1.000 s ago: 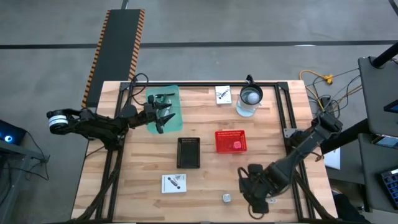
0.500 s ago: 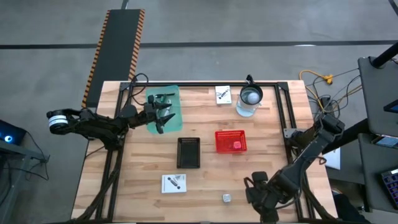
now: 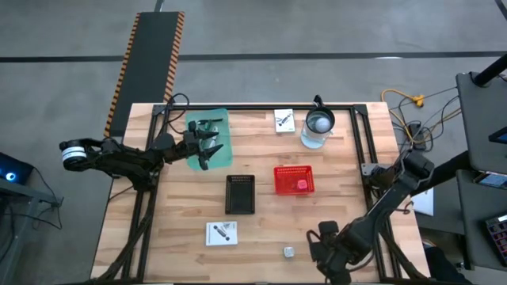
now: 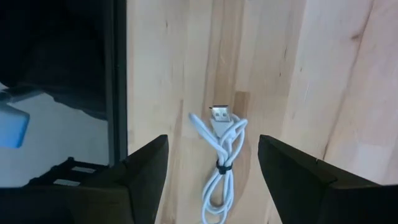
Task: Pick and place items into bin
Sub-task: Put the white charger cable into the blue bin
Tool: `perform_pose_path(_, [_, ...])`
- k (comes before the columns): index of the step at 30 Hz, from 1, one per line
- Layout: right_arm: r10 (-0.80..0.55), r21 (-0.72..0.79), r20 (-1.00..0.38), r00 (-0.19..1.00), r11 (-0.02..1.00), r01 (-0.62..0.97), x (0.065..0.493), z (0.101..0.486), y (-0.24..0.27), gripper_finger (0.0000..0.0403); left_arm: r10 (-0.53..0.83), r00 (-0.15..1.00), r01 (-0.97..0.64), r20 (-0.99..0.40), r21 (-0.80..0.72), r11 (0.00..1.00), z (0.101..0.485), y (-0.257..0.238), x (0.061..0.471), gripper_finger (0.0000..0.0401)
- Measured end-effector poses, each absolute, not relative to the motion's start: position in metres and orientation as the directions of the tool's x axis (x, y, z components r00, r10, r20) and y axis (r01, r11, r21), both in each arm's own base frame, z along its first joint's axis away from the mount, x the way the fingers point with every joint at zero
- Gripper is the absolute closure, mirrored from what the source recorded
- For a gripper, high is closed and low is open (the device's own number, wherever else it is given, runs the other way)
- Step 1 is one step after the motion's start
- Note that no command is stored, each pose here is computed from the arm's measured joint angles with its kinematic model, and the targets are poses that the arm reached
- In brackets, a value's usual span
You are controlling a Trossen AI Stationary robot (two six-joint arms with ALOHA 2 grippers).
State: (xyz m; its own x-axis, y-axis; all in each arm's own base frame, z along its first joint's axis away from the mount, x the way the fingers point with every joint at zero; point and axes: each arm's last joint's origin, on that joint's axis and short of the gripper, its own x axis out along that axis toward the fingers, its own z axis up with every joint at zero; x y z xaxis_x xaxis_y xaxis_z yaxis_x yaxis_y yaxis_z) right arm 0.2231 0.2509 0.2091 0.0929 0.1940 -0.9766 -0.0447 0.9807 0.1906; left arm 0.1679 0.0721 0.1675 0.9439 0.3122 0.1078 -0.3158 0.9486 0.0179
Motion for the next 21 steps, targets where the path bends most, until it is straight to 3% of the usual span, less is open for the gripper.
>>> perform_pose_path(21, [0.143, 0.142, -0.989, 0.026, 0.989, -0.034, 0.216, 0.179, 0.245, 0.0170, 0.313, 0.944, -0.316, 0.103, 0.018, 0.949, 0.167, 0.072, 0.168, 0.0173])
